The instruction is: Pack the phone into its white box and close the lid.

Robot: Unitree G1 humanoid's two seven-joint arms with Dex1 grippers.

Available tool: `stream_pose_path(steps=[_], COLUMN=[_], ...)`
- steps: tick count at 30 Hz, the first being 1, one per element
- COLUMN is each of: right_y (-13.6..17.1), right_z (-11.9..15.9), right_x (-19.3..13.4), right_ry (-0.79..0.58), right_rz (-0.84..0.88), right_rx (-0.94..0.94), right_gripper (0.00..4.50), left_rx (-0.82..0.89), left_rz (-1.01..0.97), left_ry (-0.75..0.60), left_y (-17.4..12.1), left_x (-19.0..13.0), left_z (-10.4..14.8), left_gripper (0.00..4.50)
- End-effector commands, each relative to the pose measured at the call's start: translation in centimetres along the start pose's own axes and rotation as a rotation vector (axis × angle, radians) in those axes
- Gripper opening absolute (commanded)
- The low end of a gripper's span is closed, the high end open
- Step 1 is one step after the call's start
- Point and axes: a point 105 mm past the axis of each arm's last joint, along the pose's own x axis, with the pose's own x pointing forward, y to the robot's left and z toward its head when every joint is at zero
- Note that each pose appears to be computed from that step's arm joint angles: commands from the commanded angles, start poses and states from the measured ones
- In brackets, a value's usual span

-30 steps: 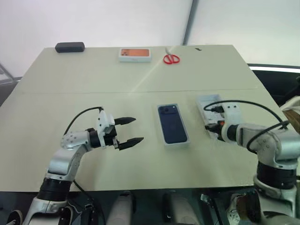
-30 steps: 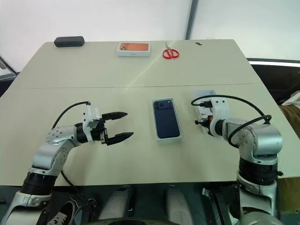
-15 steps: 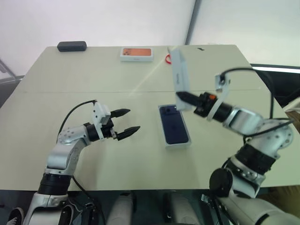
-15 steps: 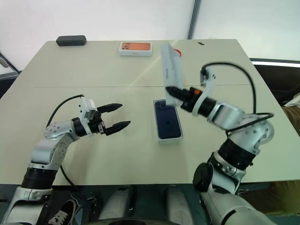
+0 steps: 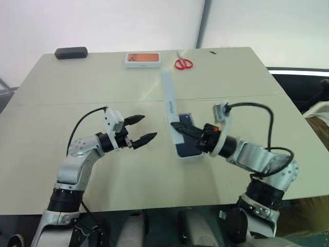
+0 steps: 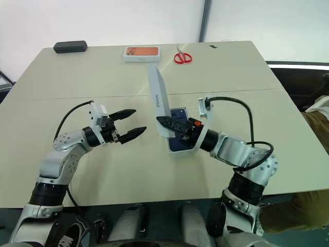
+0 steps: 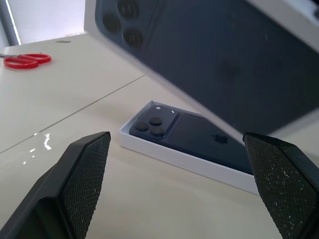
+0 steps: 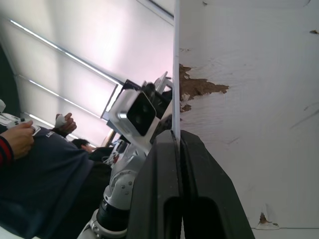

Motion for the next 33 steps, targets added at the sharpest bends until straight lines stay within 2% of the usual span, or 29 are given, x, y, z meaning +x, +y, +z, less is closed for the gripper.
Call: stream_pose_path(steps=[1,3,5,11,19,23,27,31,33], right_y=[1.4,0.5,0.0,1.0,-1.7,-4.2,-4.0,-3.9,-4.4], right_z=[-0.7,-2.3,-2.8,-2.3,-3.2,-2.5,-1.2,-0.4,0.1], right_x=[0.3,0.3,0.2,1.2,1.9,1.6,1.4,1.2,0.8], right_ry=[0.042,0.124,0.152,0.14,0.151,0.105,0.083,0.068,0.052], right_rz=[0.05,0.006,-0.018,0.037,-0.076,-0.178,-0.163,-0.163,-0.192], right_rx=[0.026,0.045,0.066,0.115,0.13,0.151,0.113,0.097,0.067], right_gripper=[0.04,0.0,0.0,0.0,0.0,0.0,0.0,0.0,0.61], left_rx=[0.024,0.012,-0.008,-0.027,-0.023,-0.05,-0.068,-0.079,-0.08], left_rz=[-0.003,-0.004,-0.01,-0.019,0.005,-0.009,-0.008,0.015,0.018], left_ry=[-0.04,-0.045,-0.049,-0.058,-0.033,-0.007,0.018,0.004,-0.013], left_y=[-0.1,-0.2,-0.4,-1.1,-1.7,-2.5,-3.0,-2.8,-2.8], left_x=[-0.1,-0.2,-0.3,-0.3,-0.2,0.2,0.5,1.4,2.3], left_z=[1.4,1.5,1.5,1.6,0.5,-1.0,-2.5,-2.8,-2.7], left_gripper=[4.5,3.95,3.21,0.06,0.06,0.06,0.06,0.06,0.0])
